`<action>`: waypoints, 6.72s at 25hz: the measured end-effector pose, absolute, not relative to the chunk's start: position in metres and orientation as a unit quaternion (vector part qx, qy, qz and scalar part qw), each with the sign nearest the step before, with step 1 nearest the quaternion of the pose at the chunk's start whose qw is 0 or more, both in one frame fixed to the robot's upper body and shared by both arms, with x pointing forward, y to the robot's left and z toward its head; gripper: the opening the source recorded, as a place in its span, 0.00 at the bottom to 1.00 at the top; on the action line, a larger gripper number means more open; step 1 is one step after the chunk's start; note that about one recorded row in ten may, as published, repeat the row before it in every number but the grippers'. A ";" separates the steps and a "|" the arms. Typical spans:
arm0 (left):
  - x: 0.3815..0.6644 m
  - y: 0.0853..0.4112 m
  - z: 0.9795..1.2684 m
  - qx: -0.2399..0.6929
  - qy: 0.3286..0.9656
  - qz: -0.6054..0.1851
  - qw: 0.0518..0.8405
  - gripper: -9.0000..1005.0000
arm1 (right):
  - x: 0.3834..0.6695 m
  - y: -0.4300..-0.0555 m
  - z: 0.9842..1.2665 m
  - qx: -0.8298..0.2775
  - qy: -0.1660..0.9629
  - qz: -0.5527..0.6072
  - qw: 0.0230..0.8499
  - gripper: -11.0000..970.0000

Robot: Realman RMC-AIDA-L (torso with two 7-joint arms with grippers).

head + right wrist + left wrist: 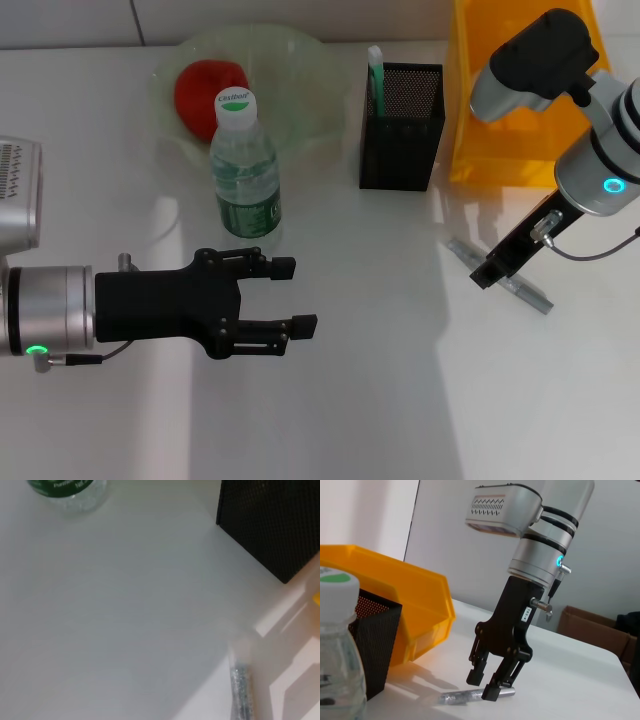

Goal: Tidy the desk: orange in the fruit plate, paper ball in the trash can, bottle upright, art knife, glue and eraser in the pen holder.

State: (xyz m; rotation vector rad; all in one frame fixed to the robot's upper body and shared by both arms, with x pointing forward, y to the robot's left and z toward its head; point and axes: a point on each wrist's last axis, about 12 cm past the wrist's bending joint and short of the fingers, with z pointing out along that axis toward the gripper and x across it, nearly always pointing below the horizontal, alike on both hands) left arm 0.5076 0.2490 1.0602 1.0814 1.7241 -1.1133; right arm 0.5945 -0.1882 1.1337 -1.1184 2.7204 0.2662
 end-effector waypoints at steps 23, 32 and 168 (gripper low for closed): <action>0.507 0.246 1.057 0.432 0.683 -0.439 0.394 0.78 | 0.598 -0.183 1.124 -0.383 0.917 0.072 0.081 0.34; 0.507 0.246 1.057 0.432 0.683 -0.439 0.393 0.78 | 0.598 -0.182 1.124 -0.382 0.918 0.073 0.082 0.23; 0.502 0.250 1.063 0.422 0.669 -0.463 0.401 0.78 | 0.541 -0.285 1.117 -0.141 0.634 0.504 0.568 0.69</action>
